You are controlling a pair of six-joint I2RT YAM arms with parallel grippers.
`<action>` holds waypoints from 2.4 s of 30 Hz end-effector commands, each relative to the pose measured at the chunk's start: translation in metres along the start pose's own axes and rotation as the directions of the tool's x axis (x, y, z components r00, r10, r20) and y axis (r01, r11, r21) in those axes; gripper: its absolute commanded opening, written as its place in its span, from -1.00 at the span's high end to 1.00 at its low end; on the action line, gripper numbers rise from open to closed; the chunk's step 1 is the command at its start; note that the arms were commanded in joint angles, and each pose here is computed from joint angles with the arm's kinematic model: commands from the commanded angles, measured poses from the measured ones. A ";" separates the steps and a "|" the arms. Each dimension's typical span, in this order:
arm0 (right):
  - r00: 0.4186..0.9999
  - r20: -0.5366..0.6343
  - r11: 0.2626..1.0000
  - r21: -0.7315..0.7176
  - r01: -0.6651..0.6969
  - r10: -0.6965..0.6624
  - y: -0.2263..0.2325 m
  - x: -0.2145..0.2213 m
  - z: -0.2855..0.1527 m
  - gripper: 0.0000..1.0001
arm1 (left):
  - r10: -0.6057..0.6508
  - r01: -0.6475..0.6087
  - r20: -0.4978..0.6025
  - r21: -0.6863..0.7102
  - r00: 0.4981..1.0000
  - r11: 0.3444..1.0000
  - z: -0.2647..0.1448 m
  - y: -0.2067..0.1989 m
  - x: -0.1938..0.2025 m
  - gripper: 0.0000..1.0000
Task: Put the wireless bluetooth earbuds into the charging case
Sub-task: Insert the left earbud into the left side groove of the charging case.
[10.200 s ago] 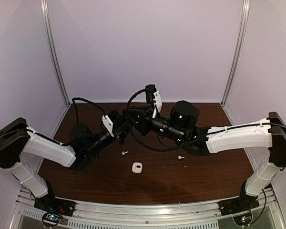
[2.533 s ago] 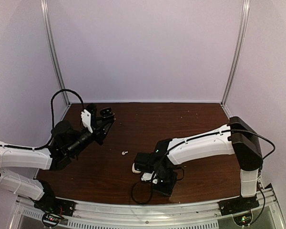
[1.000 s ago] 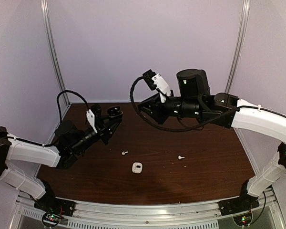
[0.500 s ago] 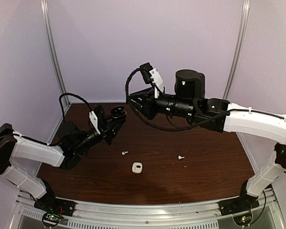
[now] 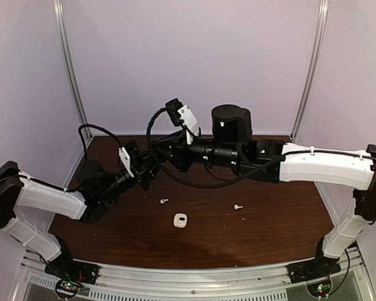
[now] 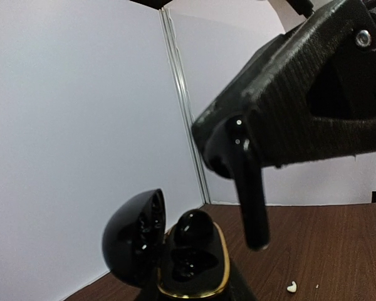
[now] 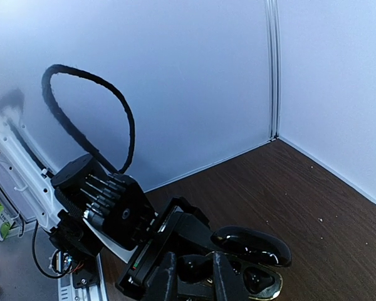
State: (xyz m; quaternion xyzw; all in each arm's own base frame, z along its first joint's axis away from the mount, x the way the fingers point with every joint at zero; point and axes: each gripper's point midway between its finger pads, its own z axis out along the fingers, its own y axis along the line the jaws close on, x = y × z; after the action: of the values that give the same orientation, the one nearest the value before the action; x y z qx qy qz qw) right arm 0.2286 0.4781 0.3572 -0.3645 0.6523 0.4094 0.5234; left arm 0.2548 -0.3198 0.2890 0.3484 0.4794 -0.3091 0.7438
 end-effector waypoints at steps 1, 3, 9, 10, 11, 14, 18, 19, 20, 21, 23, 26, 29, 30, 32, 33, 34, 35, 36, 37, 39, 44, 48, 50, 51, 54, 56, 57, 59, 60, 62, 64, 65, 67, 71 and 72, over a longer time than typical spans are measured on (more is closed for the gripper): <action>0.999 0.040 1.000 0.029 0.001 -0.002 -0.002 -0.004 0.005 0.69 | 0.034 -0.033 0.092 -0.014 0.995 0.999 0.005 0.003 -0.026 1.00; 0.999 0.052 0.999 0.039 0.000 -0.002 -0.003 -0.004 0.004 0.69 | 0.031 -0.031 0.095 -0.009 0.995 0.999 0.005 0.002 -0.026 1.00; 0.997 0.078 0.997 0.074 0.006 -0.012 -0.009 -0.007 0.003 0.70 | 0.027 -0.026 0.102 -0.007 0.994 1.000 0.005 0.001 -0.028 1.00; 0.997 0.081 0.997 0.077 0.007 -0.013 -0.009 -0.007 0.003 0.70 | 0.024 -0.023 0.102 -0.007 0.994 1.000 0.005 0.001 -0.028 1.00; 0.997 0.081 0.997 0.078 0.008 -0.015 -0.010 -0.007 0.003 0.70 | 0.022 -0.021 0.105 -0.006 0.994 1.000 0.005 0.000 -0.029 1.00; 0.997 0.072 0.997 0.077 0.010 -0.015 -0.010 -0.002 0.007 0.69 | 0.018 -0.017 0.110 -0.005 0.994 1.000 0.005 0.001 -0.031 1.00; 0.997 0.071 0.997 0.076 0.008 -0.013 -0.010 0.002 0.009 0.70 | 0.010 -0.010 0.117 -0.004 0.993 1.000 0.005 0.000 -0.033 1.00; 0.998 0.069 0.997 0.080 0.006 -0.012 -0.011 0.003 0.010 0.70 | 0.009 -0.009 0.119 -0.003 0.993 1.000 0.005 0.000 -0.034 1.00; 0.998 0.065 0.997 0.081 0.007 -0.013 -0.011 0.005 0.010 0.70 | 0.008 -0.008 0.119 -0.003 0.993 1.000 0.005 0.000 -0.033 1.00; 0.998 0.065 0.996 0.084 0.007 -0.013 -0.012 0.005 0.010 0.69 | 0.008 -0.007 0.122 -0.004 0.992 1.000 0.005 0.000 -0.035 1.00; 0.998 0.063 0.996 0.090 0.007 -0.013 -0.013 0.007 0.011 0.70 | 0.003 -0.003 0.123 -0.004 0.992 1.000 0.005 0.001 -0.035 1.00; 0.998 0.059 0.996 0.092 0.008 -0.014 -0.013 0.011 0.013 0.69 | -0.002 0.002 0.126 0.001 0.992 1.000 0.004 -0.001 -0.036 1.00; 0.998 0.059 0.995 0.097 0.010 -0.015 -0.014 0.014 0.013 0.69 | -0.003 0.003 0.129 0.000 0.992 1.000 0.004 0.000 -0.036 1.00; 0.998 0.059 0.995 0.099 0.009 -0.015 -0.014 0.014 0.013 0.69 | -0.004 0.003 0.130 0.001 0.991 1.000 0.003 -0.001 -0.037 1.00; 0.998 0.057 0.995 0.099 0.009 -0.015 -0.014 0.015 0.014 0.70 | -0.005 0.005 0.132 0.002 0.991 1.000 0.003 -0.001 -0.037 1.00; 0.998 0.056 0.995 0.099 0.009 -0.015 -0.014 0.015 0.015 0.69 | -0.006 0.006 0.135 0.001 0.991 1.000 0.003 -0.001 -0.038 1.00; 0.998 0.054 0.995 0.096 0.007 -0.012 -0.014 0.016 0.016 0.69 | -0.008 0.008 0.136 -0.003 0.991 1.000 0.003 0.000 -0.038 1.00; 0.999 0.050 0.996 0.094 0.007 -0.012 -0.013 0.018 0.017 0.70 | -0.011 0.011 0.137 -0.004 0.991 1.000 0.003 0.000 -0.038 1.00; 0.999 0.047 0.996 0.091 0.006 -0.010 -0.012 0.019 0.017 0.69 | -0.011 0.012 0.139 -0.006 0.990 1.000 0.002 0.001 -0.039 1.00; 0.999 0.044 0.996 0.091 0.005 -0.010 -0.012 0.020 0.017 0.69 | -0.011 0.013 0.141 -0.010 0.990 1.000 0.002 0.002 -0.040 1.00; 0.999 0.033 0.996 0.089 0.007 -0.010 -0.011 0.023 0.018 0.67 | -0.011 0.013 0.143 -0.012 0.990 1.000 0.002 0.002 -0.041 1.00; 1.000 0.011 0.996 0.090 0.015 -0.016 -0.012 0.030 0.017 0.55 | -0.010 0.012 0.148 -0.015 0.989 1.000 0.002 0.003 -0.043 1.00; 1.000 0.007 0.995 0.094 0.021 -0.022 -0.012 0.030 0.016 0.55 | -0.010 0.013 0.144 -0.016 0.990 1.000 0.002 0.003 -0.041 1.00; 1.000 0.010 0.995 0.093 0.024 -0.025 -0.012 0.028 0.015 0.52 | -0.010 0.012 0.145 -0.013 0.989 1.000 0.002 0.002 -0.041 1.00; 1.000 0.011 0.995 0.092 0.025 -0.026 -0.011 0.027 0.015 0.51 | -0.010 0.012 0.145 -0.013 0.989 1.000 0.002 0.002 -0.042 1.00; 0.999 0.017 0.995 0.093 0.030 -0.031 -0.011 0.023 0.014 0.46 | -0.011 0.013 0.143 -0.013 0.990 1.000 0.002 0.002 -0.041 1.00; 0.999 0.019 0.995 0.094 0.035 -0.037 -0.011 0.021 0.013 0.42 | -0.041 0.042 0.141 -0.006 0.989 0.999 0.003 0.002 -0.040 1.00; 0.999 0.018 0.995 0.095 0.038 -0.040 -0.011 0.019 0.013 0.41 | -0.044 0.045 0.140 -0.004 0.989 0.999 0.003 0.001 -0.040 1.00; 0.999 0.022 0.994 0.096 0.042 -0.044 -0.011 0.017 0.013 0.38 | -0.044 0.045 0.140 -0.001 0.989 0.999 0.003 0.001 -0.040 1.00; 0.999 0.027 0.994 0.095 0.044 -0.047 -0.010 0.014 0.012 0.36 | -0.045 0.045 0.139 -0.001 0.989 0.999 0.003 0.001 -0.040 1.00; 0.998 0.032 0.994 0.095 0.047 -0.050 -0.010 0.011 0.011 0.28 | -0.048 0.048 0.135 -0.001 0.990 0.999 0.003 0.001 -0.039 1.00; 0.998 0.038 0.994 0.097 0.052 -0.056 -0.010 0.007 0.010 0.22 | -0.049 0.049 0.135 0.001 0.990 0.999 0.002 0.001 -0.039 1.00; 0.997 0.041 0.994 0.098 0.056 -0.060 -0.009 0.005 0.009 0.20 | -0.050 0.050 0.133 0.002 0.990 0.999 0.003 0.000 -0.038 1.00; 0.997 0.045 0.993 0.100 0.063 -0.067 -0.009 0.001 0.009 0.14 | -0.051 0.051 0.134 0.004 0.990 0.999 0.003 0.000 -0.038 1.00; 0.995 0.061 0.991 0.107 0.074 -0.081 -0.009 -0.008 0.006 0.08 | -0.051 0.050 0.130 0.009 0.990 0.999 0.003 -0.001 -0.037 1.00; 0.994 0.062 0.991 0.111 0.078 -0.086 -0.010 -0.009 0.006 0.07 | -0.052 0.051 0.129 0.009 0.990 0.999 0.003 -0.001 -0.037 1.00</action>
State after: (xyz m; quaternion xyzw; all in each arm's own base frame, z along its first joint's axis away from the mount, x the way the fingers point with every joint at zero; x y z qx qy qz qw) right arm 0.2357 0.4877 0.3397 -0.3590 0.6481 0.3733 0.5583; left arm 0.2522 -0.3198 0.2957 0.3262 0.4815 -0.3344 0.7416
